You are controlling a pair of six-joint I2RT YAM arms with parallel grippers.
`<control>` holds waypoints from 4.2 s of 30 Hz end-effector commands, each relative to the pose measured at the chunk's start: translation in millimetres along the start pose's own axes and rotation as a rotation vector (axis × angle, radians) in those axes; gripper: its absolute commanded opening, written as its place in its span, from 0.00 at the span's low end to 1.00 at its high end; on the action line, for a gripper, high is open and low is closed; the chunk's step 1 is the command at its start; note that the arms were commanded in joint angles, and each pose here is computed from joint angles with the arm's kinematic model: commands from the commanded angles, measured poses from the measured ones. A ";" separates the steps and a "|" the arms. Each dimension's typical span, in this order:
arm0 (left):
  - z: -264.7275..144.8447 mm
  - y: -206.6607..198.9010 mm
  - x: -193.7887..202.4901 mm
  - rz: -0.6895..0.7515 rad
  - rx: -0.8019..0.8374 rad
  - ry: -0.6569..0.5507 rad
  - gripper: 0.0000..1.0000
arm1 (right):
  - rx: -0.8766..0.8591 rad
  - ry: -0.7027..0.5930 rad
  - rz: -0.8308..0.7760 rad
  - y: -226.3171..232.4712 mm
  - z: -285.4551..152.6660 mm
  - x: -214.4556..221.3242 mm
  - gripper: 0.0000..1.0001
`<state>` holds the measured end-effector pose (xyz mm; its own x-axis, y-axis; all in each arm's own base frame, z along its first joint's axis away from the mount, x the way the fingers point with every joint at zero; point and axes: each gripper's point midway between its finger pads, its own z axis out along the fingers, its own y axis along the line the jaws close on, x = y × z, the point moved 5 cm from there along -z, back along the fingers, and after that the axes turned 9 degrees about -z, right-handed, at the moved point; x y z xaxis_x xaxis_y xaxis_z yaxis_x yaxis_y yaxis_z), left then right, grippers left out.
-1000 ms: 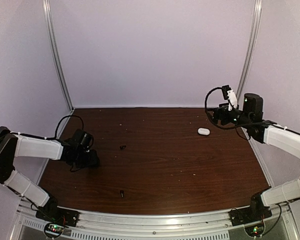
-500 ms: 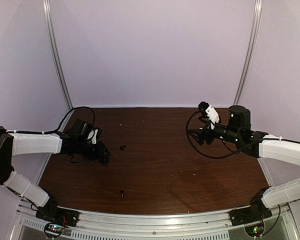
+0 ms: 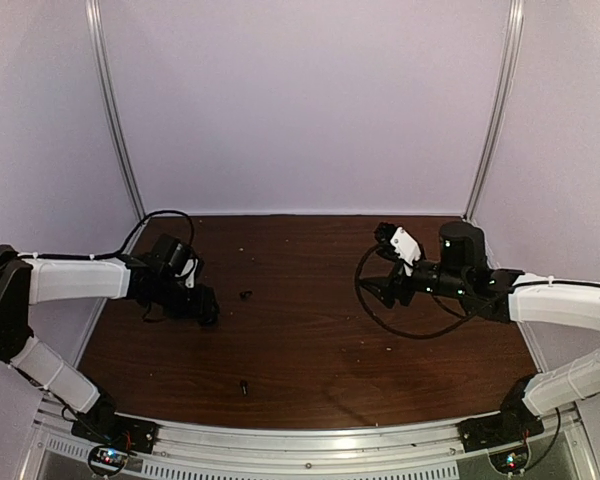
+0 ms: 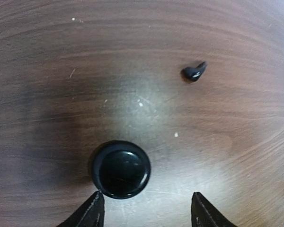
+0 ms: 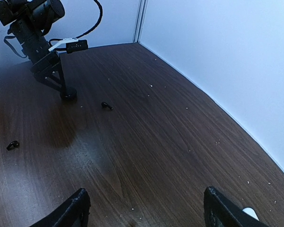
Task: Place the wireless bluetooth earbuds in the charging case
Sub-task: Pick up the charging case from the center of the board, then pass from the left arm to the right
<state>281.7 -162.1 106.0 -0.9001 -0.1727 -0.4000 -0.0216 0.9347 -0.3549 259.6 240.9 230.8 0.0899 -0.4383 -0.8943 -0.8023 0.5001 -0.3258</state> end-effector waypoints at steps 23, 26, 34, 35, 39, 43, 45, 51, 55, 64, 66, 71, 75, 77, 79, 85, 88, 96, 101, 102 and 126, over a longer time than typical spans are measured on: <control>38.1 17.2 -0.9 0.251 -0.119 0.015 0.64 | -0.056 -0.077 0.004 9.1 -2.2 -13.0 0.82; 40.6 15.8 -1.4 0.258 -0.111 0.018 0.61 | -0.054 -0.081 0.007 9.3 -3.5 -13.2 0.82; 47.9 16.9 2.3 0.264 -0.108 0.044 0.52 | -0.053 -0.082 0.000 10.1 -6.3 -13.4 0.81; 48.4 16.3 2.7 0.264 -0.103 0.048 0.49 | -0.054 -0.082 0.001 10.4 -6.5 -13.4 0.81; 45.5 8.2 4.2 0.263 -0.044 0.065 0.40 | -0.049 -0.082 -0.008 10.7 -8.3 -13.6 0.80; 33.4 -13.7 3.0 0.263 0.094 0.082 0.35 | -0.030 -0.085 -0.021 11.0 -10.4 -16.2 0.77; 26.1 -27.5 5.0 0.272 0.174 0.100 0.33 | -0.019 -0.088 -0.031 11.5 -11.4 -18.7 0.76; 2.2 -68.9 10.3 0.323 0.381 0.170 0.30 | 0.003 -0.076 -0.073 19.7 -14.6 -20.5 0.70; -15.4 -99.2 14.9 0.377 0.506 0.224 0.30 | -0.009 -0.040 -0.126 39.4 -15.4 -19.1 0.66; -49.2 -150.8 45.3 0.501 0.746 0.387 0.26 | -0.169 0.003 -0.283 109.9 -30.3 -30.3 0.63; -51.3 -156.1 49.2 0.512 0.769 0.408 0.26 | -0.193 0.022 -0.328 121.8 -33.4 -29.6 0.61; -50.1 -170.2 65.8 0.535 0.805 0.478 0.25 | -0.229 0.077 -0.431 141.6 -26.1 -27.2 0.59; -47.5 -180.9 77.5 0.572 0.798 0.514 0.25 | -0.229 0.146 -0.478 146.6 -10.4 -23.4 0.58; -46.2 -184.4 81.8 0.578 0.806 0.531 0.25 | -0.238 0.167 -0.496 150.6 -3.9 -20.9 0.57; -44.9 -187.6 84.4 0.585 0.811 0.540 0.23 | -0.240 0.173 -0.507 153.4 1.2 -20.3 0.57; -40.4 -199.3 94.3 0.610 0.828 0.574 0.22 | -0.247 0.176 -0.532 159.7 12.7 -18.2 0.57; -39.1 -204.5 97.0 0.619 0.838 0.585 0.22 | -0.248 0.191 -0.553 162.2 18.4 -15.9 0.56; -35.7 -210.7 98.2 0.624 0.850 0.598 0.20 | -0.248 0.205 -0.611 167.1 28.4 -14.0 0.50; -30.9 -210.5 102.3 0.622 0.848 0.618 0.20 | -0.246 0.220 -0.647 171.6 34.4 -10.9 0.46; -30.8 -210.9 102.4 0.622 0.851 0.620 0.20 | -0.247 0.225 -0.654 172.4 35.6 -9.9 0.46; -22.8 -216.7 108.7 0.635 0.858 0.695 0.18 | -0.289 0.279 -0.765 190.2 43.4 12.4 0.31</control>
<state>176.9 -368.3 149.0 -0.7188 0.6592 -0.2208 0.5243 0.3054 -0.7949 138.3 360.4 153.8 0.5326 -0.7564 -0.3797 -0.7162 -0.1637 -0.6785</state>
